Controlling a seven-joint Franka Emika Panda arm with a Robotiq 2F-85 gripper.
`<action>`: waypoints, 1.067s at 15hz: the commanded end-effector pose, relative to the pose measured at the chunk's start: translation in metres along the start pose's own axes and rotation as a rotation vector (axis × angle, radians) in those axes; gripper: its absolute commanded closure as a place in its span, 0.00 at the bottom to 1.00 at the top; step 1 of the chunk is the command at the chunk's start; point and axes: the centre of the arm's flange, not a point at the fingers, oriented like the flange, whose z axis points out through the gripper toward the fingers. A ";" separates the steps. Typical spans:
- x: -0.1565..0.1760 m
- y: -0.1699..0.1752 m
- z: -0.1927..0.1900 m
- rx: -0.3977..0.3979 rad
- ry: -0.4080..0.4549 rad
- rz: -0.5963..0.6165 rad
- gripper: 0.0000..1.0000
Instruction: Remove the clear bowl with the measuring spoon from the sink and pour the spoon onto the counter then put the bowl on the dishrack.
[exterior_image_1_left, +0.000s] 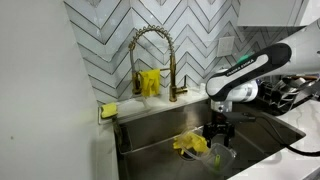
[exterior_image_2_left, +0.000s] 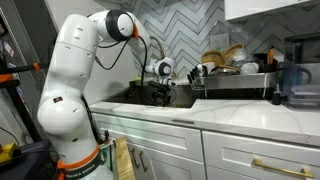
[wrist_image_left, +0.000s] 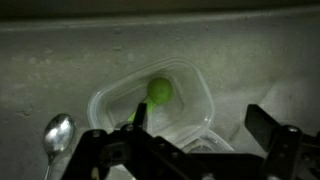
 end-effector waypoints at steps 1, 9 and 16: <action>-0.003 -0.002 0.022 -0.038 0.044 0.079 0.00; 0.020 -0.003 0.022 -0.009 0.043 0.083 0.00; 0.062 -0.008 0.048 0.025 0.057 0.109 0.00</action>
